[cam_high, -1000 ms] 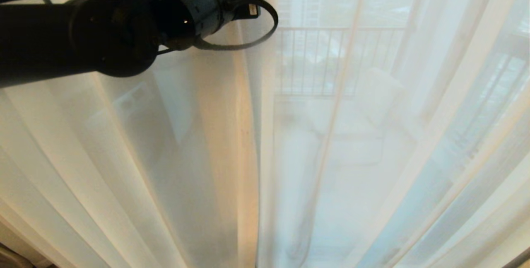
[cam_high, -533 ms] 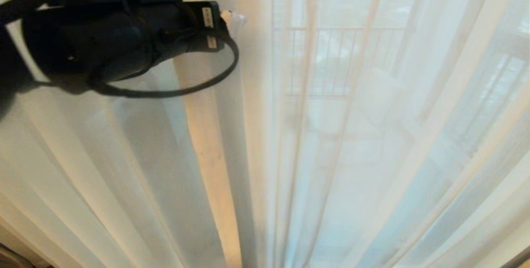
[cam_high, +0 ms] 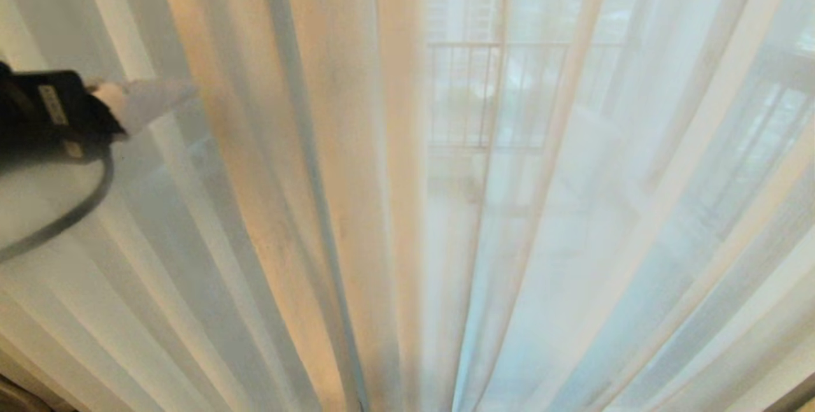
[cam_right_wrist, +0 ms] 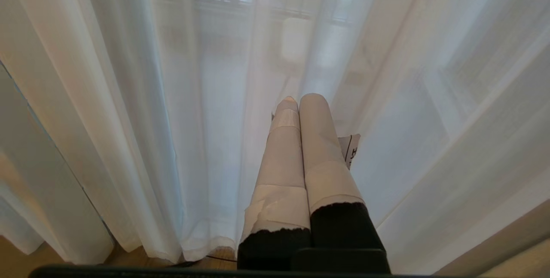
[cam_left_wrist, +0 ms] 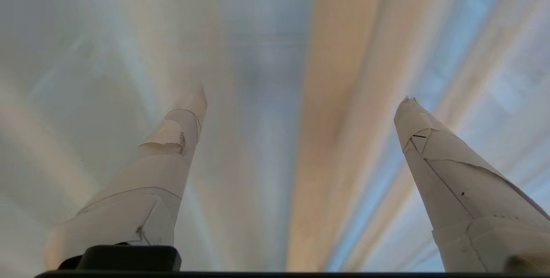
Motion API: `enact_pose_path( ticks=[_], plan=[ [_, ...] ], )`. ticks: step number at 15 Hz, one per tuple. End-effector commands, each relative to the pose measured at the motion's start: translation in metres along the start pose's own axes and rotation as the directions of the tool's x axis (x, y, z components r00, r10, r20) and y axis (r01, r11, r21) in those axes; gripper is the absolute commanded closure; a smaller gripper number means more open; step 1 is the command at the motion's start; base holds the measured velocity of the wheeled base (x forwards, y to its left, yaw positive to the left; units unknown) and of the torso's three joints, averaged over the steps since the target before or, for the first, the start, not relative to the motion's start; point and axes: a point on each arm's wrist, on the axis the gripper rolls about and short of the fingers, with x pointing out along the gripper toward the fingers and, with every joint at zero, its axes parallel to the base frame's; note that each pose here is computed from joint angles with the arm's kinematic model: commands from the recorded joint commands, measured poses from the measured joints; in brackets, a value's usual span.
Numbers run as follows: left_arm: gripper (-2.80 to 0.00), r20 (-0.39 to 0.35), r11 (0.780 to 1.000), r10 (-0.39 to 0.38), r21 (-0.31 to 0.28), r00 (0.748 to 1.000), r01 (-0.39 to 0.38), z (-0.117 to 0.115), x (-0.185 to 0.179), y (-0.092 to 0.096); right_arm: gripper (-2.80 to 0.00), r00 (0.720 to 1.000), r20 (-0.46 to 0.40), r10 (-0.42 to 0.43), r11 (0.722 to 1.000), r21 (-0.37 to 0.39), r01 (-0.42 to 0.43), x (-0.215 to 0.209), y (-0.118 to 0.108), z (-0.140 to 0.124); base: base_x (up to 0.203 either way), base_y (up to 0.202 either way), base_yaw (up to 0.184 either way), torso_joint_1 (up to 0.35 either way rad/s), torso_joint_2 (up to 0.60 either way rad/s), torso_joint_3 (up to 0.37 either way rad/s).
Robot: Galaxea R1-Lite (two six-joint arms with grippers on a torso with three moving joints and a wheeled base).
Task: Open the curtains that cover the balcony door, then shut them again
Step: Close the inner curtains on both sides, then close the outer curtains on both sides
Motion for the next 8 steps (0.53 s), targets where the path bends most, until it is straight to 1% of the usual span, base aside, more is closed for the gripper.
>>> enact_pose_path(
  ticks=[1, 2, 3, 6, 8],
  plan=[
    [-2.8, 0.047, 0.998, 0.064, -0.021, 0.997, -0.064, -0.007, -0.033, 0.027, 0.0, 1.0, -0.001, 0.002, 1.0, -0.001, -0.002, 0.0, 0.0, 0.0, 0.0, 0.0, 0.0, 0.0, 0.0, 0.0],
    [-2.8, 0.04, 0.998, 0.067, -0.02, 0.997, -0.066, -0.016, -0.042, 0.032, 0.0, 1.0, -0.002, 0.001, 1.0, -0.001, -0.001, 0.0, 0.0, 0.0, 0.0, 0.0, 0.0, 0.0, 0.0, 0.0],
    [0.0, 0.031, 0.998, 0.068, -0.019, 0.997, -0.068, -0.024, -0.047, 0.035, 0.0, 1.0, -0.002, 0.001, 1.0, -0.001, -0.001, 0.0, 0.0, 0.0, 0.0, 0.0, 0.0, 0.0, 0.0, 0.0],
    [0.0, 0.021, 0.997, 0.076, -0.018, 0.997, -0.075, -0.037, -0.057, 0.037, 0.0, 1.0, -0.001, 0.002, 1.0, -0.001, -0.002, 0.0, 0.0, 0.0, 0.0, 0.0, 0.0, 0.0, 0.0, 0.0],
    [0.0, 0.013, 0.993, 0.114, -0.022, 0.993, -0.113, -0.045, -0.065, 0.041, 0.0, 1.0, -0.002, 0.001, 1.0, -0.001, -0.001, 0.0, 0.0, 0.0, 0.0, 0.0, 0.0, 0.0, 0.0, 0.0]
  ],
)
